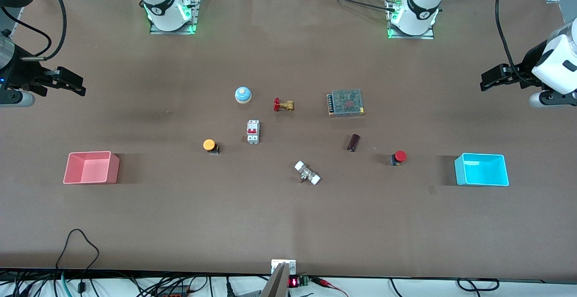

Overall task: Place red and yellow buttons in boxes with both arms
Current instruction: 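Move the left gripper toward the red button while the right gripper reaches forward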

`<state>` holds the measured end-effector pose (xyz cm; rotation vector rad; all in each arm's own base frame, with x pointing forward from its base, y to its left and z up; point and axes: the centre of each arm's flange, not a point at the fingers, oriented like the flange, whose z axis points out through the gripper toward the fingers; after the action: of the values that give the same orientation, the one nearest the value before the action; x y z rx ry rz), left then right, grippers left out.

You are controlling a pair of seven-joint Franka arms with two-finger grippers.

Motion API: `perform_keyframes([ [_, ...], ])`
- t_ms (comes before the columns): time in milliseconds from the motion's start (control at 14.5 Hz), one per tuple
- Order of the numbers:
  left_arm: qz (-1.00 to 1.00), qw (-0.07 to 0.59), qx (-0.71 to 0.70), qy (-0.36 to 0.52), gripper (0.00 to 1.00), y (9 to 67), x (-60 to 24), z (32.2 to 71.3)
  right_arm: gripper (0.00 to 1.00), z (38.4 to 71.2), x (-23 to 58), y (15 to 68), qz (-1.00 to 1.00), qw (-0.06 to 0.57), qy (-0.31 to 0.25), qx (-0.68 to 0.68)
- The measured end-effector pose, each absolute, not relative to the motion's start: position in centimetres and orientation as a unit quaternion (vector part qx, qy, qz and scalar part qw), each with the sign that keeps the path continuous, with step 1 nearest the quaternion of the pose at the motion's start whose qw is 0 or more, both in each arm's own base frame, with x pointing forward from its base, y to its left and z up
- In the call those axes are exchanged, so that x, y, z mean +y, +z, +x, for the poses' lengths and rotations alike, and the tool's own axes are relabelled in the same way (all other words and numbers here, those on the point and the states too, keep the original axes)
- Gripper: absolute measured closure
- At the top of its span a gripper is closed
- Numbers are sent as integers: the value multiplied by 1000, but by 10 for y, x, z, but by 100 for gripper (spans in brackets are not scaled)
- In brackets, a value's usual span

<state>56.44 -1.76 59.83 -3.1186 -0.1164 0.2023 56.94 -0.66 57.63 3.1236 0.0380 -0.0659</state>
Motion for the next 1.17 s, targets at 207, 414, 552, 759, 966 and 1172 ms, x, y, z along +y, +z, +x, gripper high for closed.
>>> perform_keyframes([
  [207, -997, 7, -36, 67, 0, 596, -19, 565, 0, 569, -7, 576, 1000, 9, -22, 12],
  [414, -996, 7, -29, 81, 0, 577, -26, 574, 0, 570, -7, 576, 1000, 9, -20, 12],
  [552, -996, 6, -23, 86, 0, 557, -32, 586, 0, 571, -8, 574, 1000, 5, -21, 8],
  [759, -996, 2, -18, 86, 0, 527, -40, 604, 0, 578, -21, 560, 999, -14, -28, -9],
  [966, -996, -6, -15, 86, 0, 497, -46, 620, 0, 587, -28, 540, 999, -25, -39, -19],
  [1172, -996, -18, -16, 90, 0, 459, -50, 637, 0, 597, -21, 521, 999, -25, -45, -15],
])
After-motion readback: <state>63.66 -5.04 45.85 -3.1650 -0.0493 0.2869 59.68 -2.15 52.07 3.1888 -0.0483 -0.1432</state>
